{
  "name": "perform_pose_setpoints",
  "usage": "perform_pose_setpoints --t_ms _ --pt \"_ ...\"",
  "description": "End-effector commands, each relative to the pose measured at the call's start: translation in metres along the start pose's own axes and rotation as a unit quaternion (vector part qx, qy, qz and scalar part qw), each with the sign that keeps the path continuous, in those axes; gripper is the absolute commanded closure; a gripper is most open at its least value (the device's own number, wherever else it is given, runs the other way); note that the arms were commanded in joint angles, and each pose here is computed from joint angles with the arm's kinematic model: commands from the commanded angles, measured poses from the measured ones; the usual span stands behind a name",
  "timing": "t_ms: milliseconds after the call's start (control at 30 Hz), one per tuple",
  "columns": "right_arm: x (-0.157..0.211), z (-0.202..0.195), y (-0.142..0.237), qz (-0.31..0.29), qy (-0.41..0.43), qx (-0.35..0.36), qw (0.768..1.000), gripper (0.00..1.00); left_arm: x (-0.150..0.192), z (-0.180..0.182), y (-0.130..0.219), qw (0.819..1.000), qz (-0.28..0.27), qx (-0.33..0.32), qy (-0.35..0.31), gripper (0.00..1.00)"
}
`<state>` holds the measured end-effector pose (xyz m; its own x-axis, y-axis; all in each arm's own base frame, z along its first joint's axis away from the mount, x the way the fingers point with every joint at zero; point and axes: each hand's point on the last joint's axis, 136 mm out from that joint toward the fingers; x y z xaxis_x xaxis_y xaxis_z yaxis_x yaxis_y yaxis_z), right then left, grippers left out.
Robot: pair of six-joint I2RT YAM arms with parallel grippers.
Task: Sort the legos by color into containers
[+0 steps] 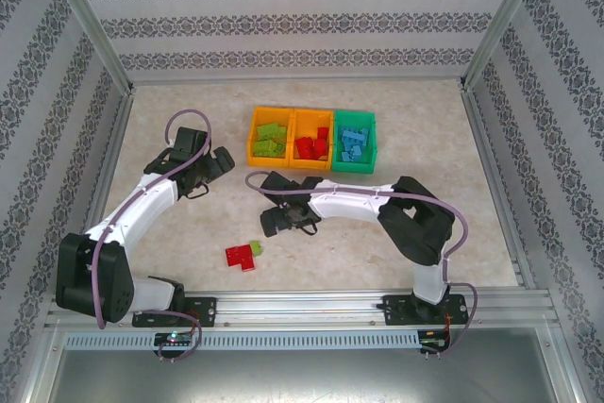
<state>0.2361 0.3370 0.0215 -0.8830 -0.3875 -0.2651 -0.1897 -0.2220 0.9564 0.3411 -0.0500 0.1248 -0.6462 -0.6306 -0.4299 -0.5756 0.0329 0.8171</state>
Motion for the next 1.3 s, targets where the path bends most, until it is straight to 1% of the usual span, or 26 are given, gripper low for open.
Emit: perform_pose_setpoints --t_ms 0,67,100,200,267,400,533,667,800,900,1000,1167,1267 --pt "-0.003 -0.007 -0.007 0.008 -0.005 0.03 0.999 0.04 -0.008 0.002 0.006 1.0 -0.019 0.003 -0.008 0.0" --pt "-0.003 -0.009 -0.008 0.011 -0.004 0.037 0.999 0.1 -0.008 0.003 0.007 1.0 -0.021 0.002 -0.009 0.0" --pt "-0.002 -0.011 -0.008 0.012 -0.006 0.04 0.999 0.16 -0.008 0.003 0.007 1.0 -0.021 0.0 -0.009 0.0" --pt "-0.001 -0.019 -0.007 0.011 -0.015 0.052 0.998 0.38 -0.008 0.005 0.006 1.0 -0.022 -0.004 -0.01 0.0" --pt "0.0 -0.025 -0.004 0.01 -0.02 0.058 0.998 0.44 -0.008 0.006 0.006 1.0 -0.022 -0.005 -0.009 0.0" --pt "-0.004 -0.037 0.012 -0.013 -0.022 0.063 0.998 0.44 -0.007 0.005 0.004 1.0 -0.018 -0.005 -0.009 0.0" --pt "-0.024 -0.059 0.043 -0.057 -0.043 0.058 0.996 0.44 -0.001 0.009 0.0 1.0 -0.006 -0.011 -0.008 0.0" --pt "-0.06 -0.102 0.078 -0.116 -0.087 0.047 0.988 0.43 0.012 0.016 -0.007 1.0 0.014 -0.015 0.0 0.0" --pt "-0.096 -0.153 0.098 -0.147 -0.122 0.054 0.98 0.41 0.027 0.021 -0.012 0.999 0.039 -0.015 0.007 0.0" --pt "-0.117 -0.187 0.101 -0.151 -0.149 0.055 0.976 0.41 0.036 0.026 -0.013 0.998 0.053 -0.019 0.006 0.0" --pt "-0.138 -0.213 0.098 -0.154 -0.169 0.057 0.972 0.41 0.045 0.031 -0.015 0.998 0.064 -0.029 0.003 0.0" --pt "-0.167 -0.242 0.087 -0.154 -0.199 0.053 0.966 0.4 0.055 0.034 -0.018 0.997 0.073 -0.037 0.006 0.0" --pt "-0.175 -0.256 0.081 -0.149 -0.212 0.06 0.964 0.39 0.057 0.032 -0.018 0.996 0.075 -0.037 0.008 0.0"
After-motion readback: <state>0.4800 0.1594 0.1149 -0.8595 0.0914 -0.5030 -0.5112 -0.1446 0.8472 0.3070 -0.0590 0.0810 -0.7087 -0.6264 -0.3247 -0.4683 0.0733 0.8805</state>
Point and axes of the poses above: each hand's point on the last joint's axis, 136 mm out from that joint toward the fingers, its own y axis back along the fingers, its own z axis along the line the jaws close on, x = y × z, and after that the axes turned 6 degrees about y, right-handed
